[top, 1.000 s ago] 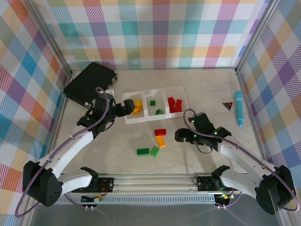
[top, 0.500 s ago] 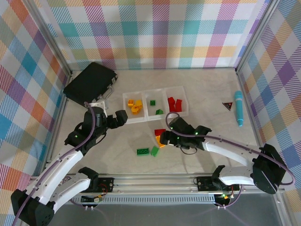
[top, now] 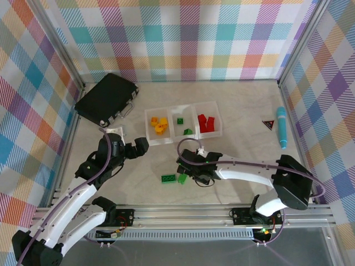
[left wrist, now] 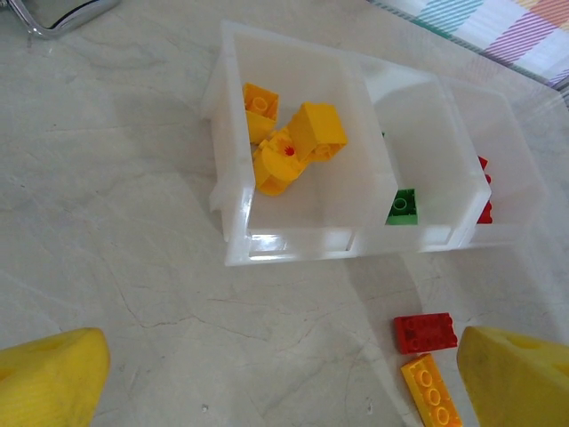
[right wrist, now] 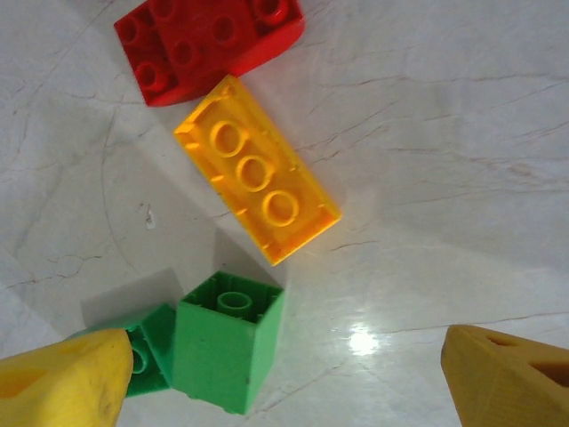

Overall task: Sort the legos into containers by color
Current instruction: Pick up the lego from the bottom-center of the table.

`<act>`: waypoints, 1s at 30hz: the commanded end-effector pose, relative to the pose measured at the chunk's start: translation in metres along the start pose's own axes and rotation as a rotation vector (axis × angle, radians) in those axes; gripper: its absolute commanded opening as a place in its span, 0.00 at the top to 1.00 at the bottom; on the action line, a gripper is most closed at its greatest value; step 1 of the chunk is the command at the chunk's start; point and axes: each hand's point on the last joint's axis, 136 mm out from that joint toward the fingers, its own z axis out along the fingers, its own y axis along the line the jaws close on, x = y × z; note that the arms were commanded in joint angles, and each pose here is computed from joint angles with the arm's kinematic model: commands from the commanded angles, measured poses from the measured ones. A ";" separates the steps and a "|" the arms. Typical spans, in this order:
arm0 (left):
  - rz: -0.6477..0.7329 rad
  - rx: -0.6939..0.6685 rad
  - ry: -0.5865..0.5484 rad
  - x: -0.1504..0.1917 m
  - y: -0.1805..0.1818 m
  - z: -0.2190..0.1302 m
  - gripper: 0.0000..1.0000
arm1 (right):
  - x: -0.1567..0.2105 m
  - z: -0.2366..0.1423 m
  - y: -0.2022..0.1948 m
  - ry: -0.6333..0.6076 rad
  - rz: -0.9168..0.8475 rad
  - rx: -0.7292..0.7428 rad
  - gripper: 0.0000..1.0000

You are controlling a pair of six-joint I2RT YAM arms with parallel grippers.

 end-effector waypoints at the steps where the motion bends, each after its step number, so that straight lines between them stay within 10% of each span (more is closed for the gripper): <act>1: 0.005 -0.001 0.009 0.006 0.003 -0.003 0.00 | 0.005 0.004 0.006 -0.027 0.060 0.033 0.11; 13: 0.039 -0.002 0.023 0.009 0.004 0.000 0.00 | 0.029 0.033 0.001 -0.006 0.081 0.140 0.19; 30: 0.035 -0.013 0.043 0.015 0.008 0.004 0.00 | 0.031 0.037 -0.014 -0.031 0.082 0.179 0.56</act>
